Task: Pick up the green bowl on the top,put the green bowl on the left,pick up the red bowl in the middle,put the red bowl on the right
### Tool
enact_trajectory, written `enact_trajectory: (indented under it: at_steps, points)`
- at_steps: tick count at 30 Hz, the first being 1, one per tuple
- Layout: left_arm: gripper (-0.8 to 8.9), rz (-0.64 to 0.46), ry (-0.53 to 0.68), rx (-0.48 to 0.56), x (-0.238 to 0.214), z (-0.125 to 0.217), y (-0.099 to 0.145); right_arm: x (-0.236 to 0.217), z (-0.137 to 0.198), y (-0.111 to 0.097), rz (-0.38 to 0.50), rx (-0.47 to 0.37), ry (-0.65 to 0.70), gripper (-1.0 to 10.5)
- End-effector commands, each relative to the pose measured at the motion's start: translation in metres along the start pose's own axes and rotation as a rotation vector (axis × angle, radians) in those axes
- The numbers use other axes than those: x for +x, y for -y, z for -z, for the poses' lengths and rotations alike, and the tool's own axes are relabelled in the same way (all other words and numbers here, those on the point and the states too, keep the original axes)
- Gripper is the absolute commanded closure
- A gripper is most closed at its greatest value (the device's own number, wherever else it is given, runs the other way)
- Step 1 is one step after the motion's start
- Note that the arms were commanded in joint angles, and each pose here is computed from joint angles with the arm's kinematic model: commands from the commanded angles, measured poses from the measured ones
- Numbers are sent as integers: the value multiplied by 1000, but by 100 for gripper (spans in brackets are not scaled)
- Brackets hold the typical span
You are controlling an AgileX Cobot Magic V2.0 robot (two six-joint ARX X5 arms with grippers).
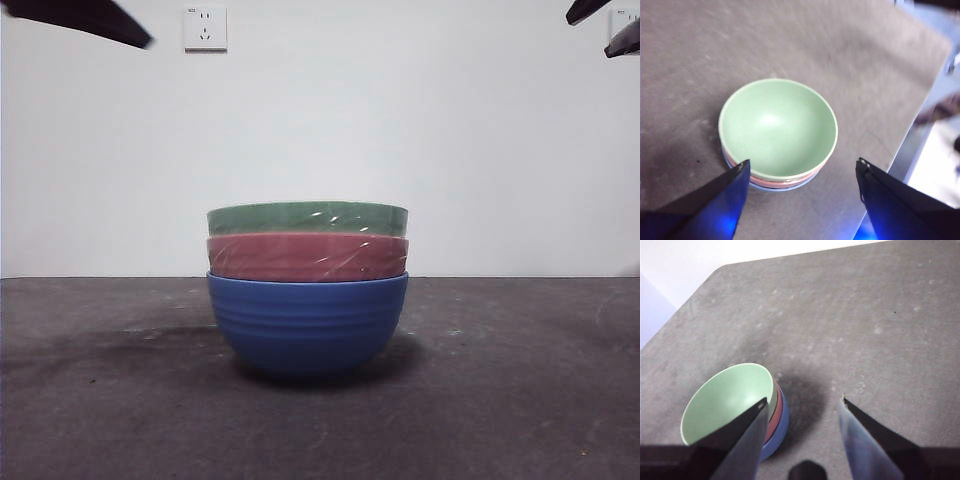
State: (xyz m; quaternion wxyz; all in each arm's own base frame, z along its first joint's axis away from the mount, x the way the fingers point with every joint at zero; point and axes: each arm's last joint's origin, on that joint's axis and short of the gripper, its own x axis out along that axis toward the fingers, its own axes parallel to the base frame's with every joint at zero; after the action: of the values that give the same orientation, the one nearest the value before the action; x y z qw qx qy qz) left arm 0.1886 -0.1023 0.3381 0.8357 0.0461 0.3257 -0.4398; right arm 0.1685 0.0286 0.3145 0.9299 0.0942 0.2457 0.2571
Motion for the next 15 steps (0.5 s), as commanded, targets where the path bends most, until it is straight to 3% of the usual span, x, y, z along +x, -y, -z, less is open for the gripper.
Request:
enact_trajectory:
  at_steps: [1,5,15]
  points:
    - [459,13,-85,175,22,-13,8,0,-1,-1,-3,-15,7,725]
    - [468,43,-187,262,54,-23,17,0,-1,-1,-3,-15,7,725]
    - [468,109,-383,348,122,-12,23,0,-1,-1,-2,-14,4,725]
